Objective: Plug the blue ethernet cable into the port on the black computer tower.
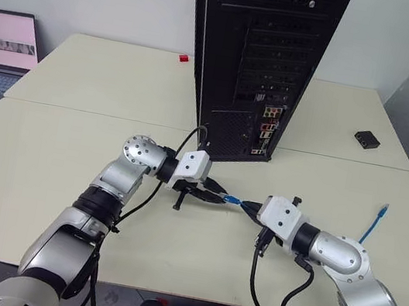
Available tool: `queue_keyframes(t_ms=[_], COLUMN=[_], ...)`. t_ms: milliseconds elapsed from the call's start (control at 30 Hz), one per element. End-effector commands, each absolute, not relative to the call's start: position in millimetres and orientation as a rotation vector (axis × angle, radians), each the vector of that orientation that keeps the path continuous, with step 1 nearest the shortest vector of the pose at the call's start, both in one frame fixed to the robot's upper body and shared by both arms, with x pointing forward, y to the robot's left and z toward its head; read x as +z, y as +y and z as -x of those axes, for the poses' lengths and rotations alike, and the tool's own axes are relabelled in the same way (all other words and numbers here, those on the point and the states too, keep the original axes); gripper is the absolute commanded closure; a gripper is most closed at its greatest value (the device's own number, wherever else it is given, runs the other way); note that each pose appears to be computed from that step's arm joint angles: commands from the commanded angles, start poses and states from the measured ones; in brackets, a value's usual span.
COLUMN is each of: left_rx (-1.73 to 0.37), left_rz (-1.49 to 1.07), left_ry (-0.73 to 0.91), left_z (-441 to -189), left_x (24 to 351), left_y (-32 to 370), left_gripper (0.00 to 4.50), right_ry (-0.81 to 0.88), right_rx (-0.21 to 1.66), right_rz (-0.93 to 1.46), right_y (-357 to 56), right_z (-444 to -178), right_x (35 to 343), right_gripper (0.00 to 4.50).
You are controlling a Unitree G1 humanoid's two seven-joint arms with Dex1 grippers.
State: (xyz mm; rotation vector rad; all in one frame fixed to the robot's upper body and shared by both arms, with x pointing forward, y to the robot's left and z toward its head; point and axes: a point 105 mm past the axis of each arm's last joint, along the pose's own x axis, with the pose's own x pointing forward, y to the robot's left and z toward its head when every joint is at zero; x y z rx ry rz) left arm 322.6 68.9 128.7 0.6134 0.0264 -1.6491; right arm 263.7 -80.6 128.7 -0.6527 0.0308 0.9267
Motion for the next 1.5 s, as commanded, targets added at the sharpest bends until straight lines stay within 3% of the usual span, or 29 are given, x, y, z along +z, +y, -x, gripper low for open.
queue_keyframes(t_ms=[33, 133, 400, 733, 1000, 1333, 1500], left_rx=[-1.662, -1.665, -1.65, -1.584, -1.374, -1.227, -1.197], left_rz=[-0.632, -0.629, -0.63, -0.832, -1.07, -1.2, -1.214], left_ry=[-0.022, -0.025, -0.067, -0.4, -0.709, -0.975, -1.011], left_z=[-321, -320, -319, -313, -327, -324, -324], left_x=[137, 137, 137, 142, 155, 170, 172], left_y=[62, 62, 62, 59, 64, 67, 66], left_gripper=[4.21, 4.21, 4.21, 4.21, 4.21, 4.21, 4.21], right_ry=[-0.031, -0.017, 0.004, 0.048, 0.067, 0.016, 0.0], right_rx=[0.933, 0.938, 0.958, 0.92, 0.924, 0.913, 0.924], right_rz=[0.659, 0.646, 0.619, 0.387, 0.308, 0.172, 0.09], right_y=[-76, -76, -81, -109, -122, -115, -104], right_z=[-260, -259, -250, -231, -223, -234, -246], right_x=[144, 142, 144, 164, 172, 186, 188], right_gripper=[4.5, 4.5, 2.67, 2.65, 2.65, 0.63, 0.62])
